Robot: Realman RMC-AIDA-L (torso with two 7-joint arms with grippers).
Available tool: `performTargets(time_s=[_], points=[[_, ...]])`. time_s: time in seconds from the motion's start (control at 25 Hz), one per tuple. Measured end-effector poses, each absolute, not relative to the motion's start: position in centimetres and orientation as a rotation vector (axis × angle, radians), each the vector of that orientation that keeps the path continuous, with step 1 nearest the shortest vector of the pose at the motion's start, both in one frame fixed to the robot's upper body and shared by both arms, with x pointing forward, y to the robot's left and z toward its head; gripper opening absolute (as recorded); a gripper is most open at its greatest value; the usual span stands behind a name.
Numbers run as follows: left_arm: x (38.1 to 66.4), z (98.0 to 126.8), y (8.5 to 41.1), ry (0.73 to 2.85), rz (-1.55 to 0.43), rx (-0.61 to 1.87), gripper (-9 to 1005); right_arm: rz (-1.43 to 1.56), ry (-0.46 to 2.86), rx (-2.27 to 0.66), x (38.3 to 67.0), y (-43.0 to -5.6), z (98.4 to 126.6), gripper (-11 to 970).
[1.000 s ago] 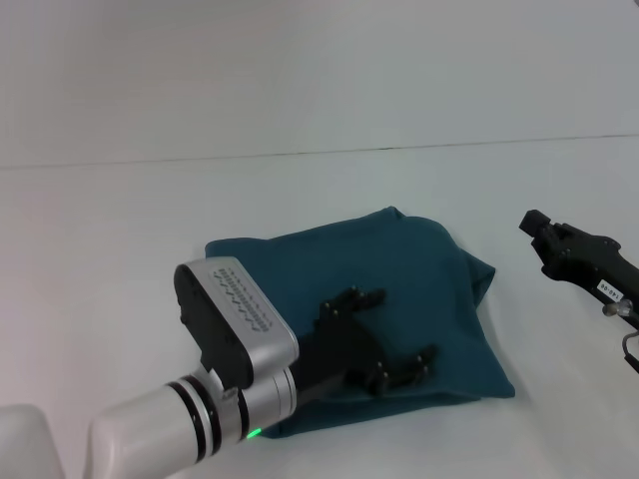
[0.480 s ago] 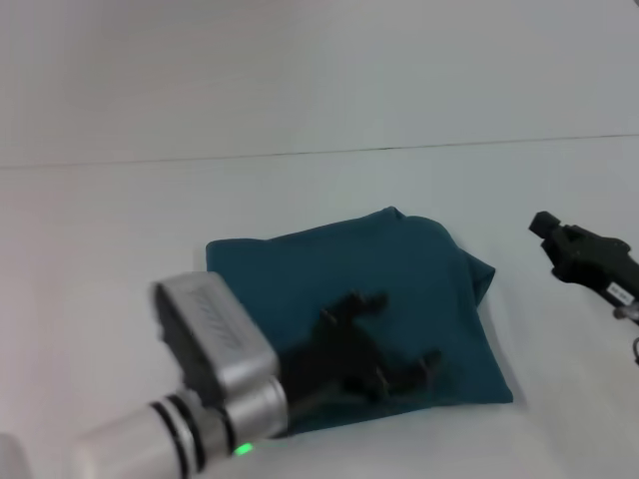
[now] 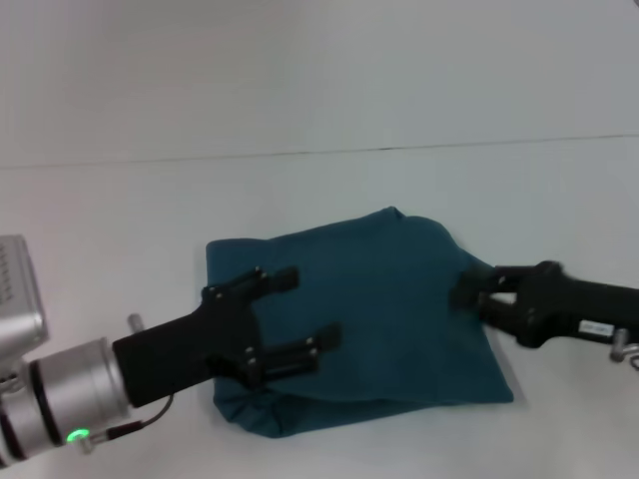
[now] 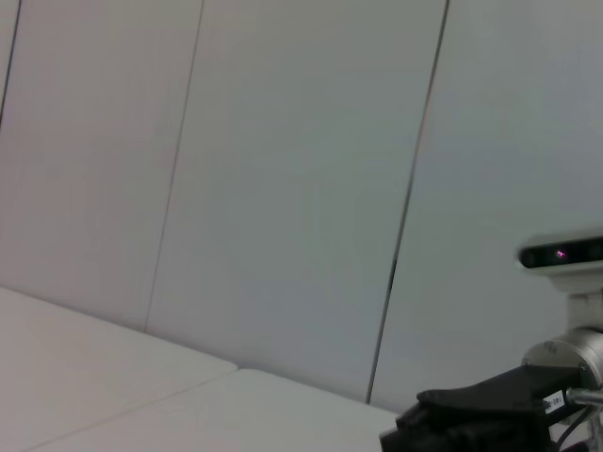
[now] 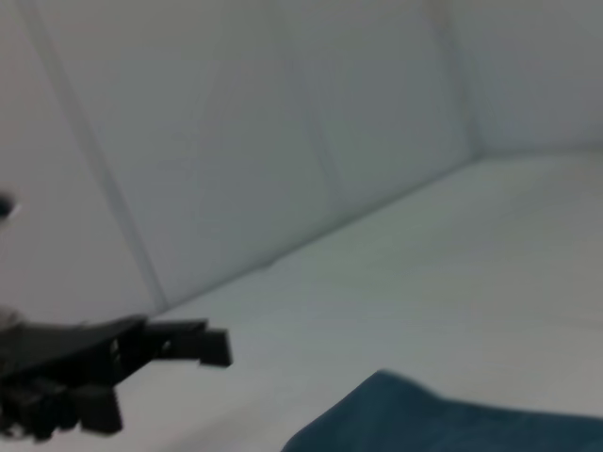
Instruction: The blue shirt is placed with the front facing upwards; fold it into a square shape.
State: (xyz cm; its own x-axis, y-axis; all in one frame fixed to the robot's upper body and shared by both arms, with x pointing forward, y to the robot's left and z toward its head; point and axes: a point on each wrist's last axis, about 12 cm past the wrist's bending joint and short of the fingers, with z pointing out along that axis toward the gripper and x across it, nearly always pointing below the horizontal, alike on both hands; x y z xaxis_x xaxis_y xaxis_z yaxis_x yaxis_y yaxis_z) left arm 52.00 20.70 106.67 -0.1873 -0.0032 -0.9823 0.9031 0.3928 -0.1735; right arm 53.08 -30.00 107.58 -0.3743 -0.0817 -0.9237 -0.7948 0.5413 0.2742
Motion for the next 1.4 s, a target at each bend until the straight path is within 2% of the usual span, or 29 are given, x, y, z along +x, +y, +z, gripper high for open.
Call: performTargets(time_s=[0.16,0.4,0.6,0.72,1.16,1.4], points=[[51.8,106.1,21.4,1.591,-1.004,0.884,900,0.943,1.86,-0.83,54.0,-28.4,107.7,160],[52.0,106.0,21.7,1.63,-0.999,0.904,900,0.919,1.897,-0.923,54.6,-27.0,107.5,395],[52.4,106.0,21.4,1.658,-1.0,0.929,900,0.905,1.896,-0.931,55.0,-26.9,108.0,641],[52.6,105.9,21.2,1.674,-1.001,0.943,900,0.905,1.899,-0.94,55.1,-26.8,108.1,842],[54.1,106.1,20.9,1.771,-1.019,0.923,900,0.862,1.899,-0.991,54.8,-26.9,107.6,931],[54.4,106.1,20.6,1.792,-1.016,0.917,900,0.839,1.894,-0.994,54.7,-27.2,107.4,931]])
